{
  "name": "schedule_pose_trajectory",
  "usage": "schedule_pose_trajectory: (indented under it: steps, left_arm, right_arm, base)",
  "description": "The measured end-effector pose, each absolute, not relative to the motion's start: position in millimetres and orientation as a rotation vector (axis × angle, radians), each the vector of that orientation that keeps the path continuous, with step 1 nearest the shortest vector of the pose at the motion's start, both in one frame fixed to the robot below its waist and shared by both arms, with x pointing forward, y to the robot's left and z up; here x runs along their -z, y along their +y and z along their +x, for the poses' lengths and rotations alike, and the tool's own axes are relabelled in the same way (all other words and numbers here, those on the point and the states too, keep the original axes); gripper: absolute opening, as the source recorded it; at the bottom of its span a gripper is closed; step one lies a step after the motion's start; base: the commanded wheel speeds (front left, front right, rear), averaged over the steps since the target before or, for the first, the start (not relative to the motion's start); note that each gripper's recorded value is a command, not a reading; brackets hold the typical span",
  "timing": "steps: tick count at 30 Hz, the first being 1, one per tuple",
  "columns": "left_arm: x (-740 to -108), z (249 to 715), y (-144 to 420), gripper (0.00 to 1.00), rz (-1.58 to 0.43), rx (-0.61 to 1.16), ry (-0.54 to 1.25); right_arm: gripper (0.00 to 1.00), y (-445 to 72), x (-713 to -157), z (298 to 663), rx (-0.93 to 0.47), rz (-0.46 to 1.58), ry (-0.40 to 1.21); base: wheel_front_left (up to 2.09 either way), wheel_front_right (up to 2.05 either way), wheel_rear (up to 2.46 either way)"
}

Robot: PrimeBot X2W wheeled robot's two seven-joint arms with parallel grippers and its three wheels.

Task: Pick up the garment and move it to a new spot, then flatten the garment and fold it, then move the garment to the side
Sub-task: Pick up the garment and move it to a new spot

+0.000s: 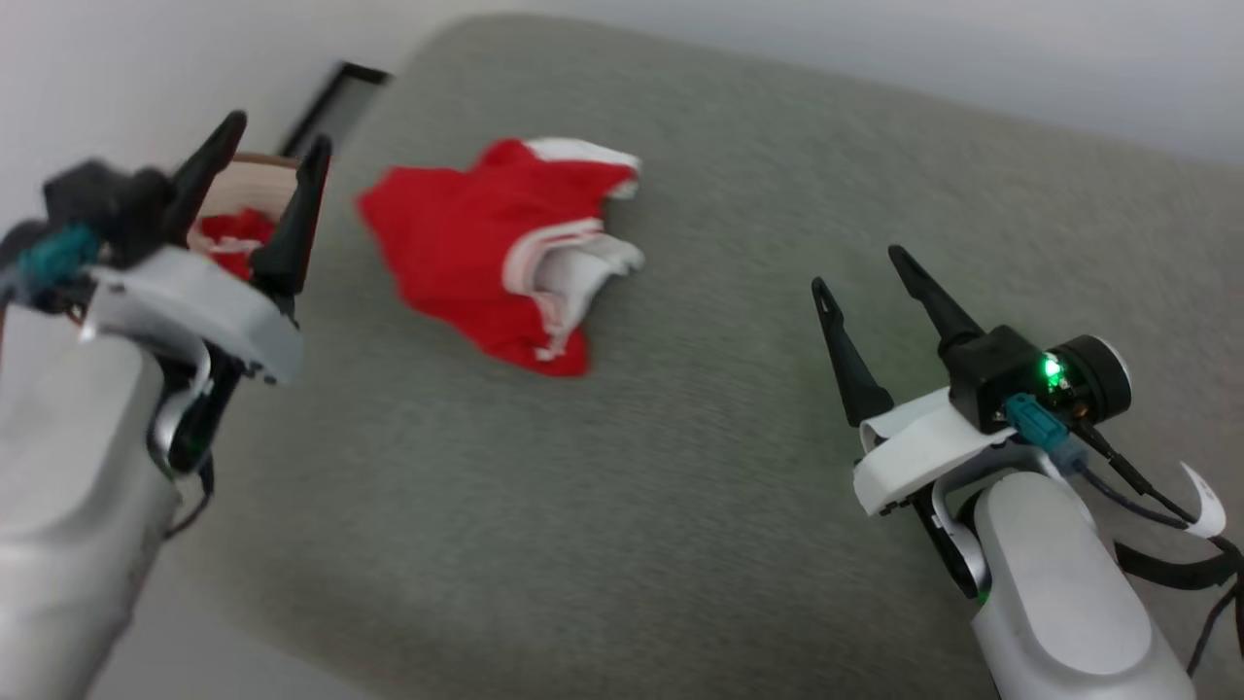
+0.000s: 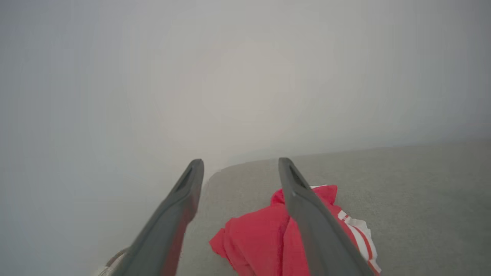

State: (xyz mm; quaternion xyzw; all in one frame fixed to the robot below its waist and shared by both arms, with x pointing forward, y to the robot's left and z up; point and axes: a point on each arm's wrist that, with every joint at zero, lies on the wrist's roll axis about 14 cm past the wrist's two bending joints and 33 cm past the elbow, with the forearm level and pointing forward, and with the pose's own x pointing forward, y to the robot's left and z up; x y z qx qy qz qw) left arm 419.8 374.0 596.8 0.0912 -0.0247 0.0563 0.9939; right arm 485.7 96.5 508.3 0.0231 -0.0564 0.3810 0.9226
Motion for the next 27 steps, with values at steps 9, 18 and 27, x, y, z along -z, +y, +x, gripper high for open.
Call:
schedule_pose_trajectory:
  steps: [9,18,27]
  left_arm:
    - [-527.6,481.0,334.4,1.0,0.066,0.089,0.378]
    - [-443.3,485.8,333.7,1.0,0.041,0.108,0.844]
    - [-388.8,491.9,323.8,1.0,-0.003,0.131,1.016]
  right_arm:
    - [1.0,50.3,-489.6,499.5,-0.687,0.058,-0.089]
    - [1.0,2.3,-472.7,503.7,-0.584,0.05,-0.059]
    - [1.0,-27.7,-445.4,503.2,-0.517,0.047,-0.003]
  base:
    - [0.0,0.0,0.0]
    - [0.0,0.0,0.0]
    - [0.0,0.0,0.0]
